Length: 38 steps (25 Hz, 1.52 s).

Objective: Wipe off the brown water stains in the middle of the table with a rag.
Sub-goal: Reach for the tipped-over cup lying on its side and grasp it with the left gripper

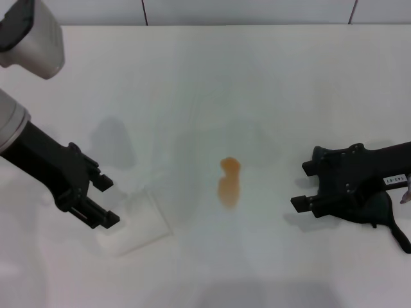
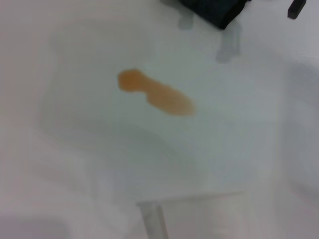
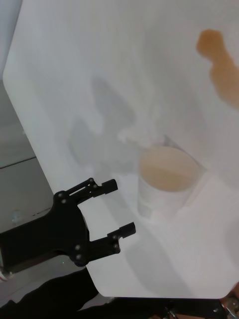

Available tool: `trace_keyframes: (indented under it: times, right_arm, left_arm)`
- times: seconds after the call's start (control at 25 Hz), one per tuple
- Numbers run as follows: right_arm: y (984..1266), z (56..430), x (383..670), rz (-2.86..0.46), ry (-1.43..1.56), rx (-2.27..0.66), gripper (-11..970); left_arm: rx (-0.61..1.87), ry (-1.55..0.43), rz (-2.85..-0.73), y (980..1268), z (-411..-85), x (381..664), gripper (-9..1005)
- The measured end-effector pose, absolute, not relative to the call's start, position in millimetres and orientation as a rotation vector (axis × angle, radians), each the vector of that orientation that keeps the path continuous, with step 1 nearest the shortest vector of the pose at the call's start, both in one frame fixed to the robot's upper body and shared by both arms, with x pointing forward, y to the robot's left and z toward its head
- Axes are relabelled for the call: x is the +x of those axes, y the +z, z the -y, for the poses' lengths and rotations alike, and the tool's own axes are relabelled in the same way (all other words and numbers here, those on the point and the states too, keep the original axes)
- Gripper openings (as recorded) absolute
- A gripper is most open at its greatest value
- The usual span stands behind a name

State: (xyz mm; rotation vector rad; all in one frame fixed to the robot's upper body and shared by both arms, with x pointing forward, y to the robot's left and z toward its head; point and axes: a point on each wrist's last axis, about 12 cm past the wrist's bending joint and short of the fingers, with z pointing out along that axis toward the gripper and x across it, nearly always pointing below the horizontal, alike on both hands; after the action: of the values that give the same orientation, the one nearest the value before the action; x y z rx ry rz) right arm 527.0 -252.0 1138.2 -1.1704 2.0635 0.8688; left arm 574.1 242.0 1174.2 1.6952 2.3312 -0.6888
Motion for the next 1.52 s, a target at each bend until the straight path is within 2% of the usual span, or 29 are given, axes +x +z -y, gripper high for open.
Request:
trace_keyframes:
  times: [0.28, 1.52]
  right_arm:
    - [1138.5, 252.0, 527.4, -2.061, 0.867, -1.172, 826]
    - [1133.6, 251.5, 525.6, -2.066, 0.889, -1.171, 826]
  left_arm:
    - [1.743, -0.686, -2.315, 1171.7, -230.7, 573.4, 752]
    - [1.747, -0.693, -2.365, 1151.1, -222.5, 575.1, 741]
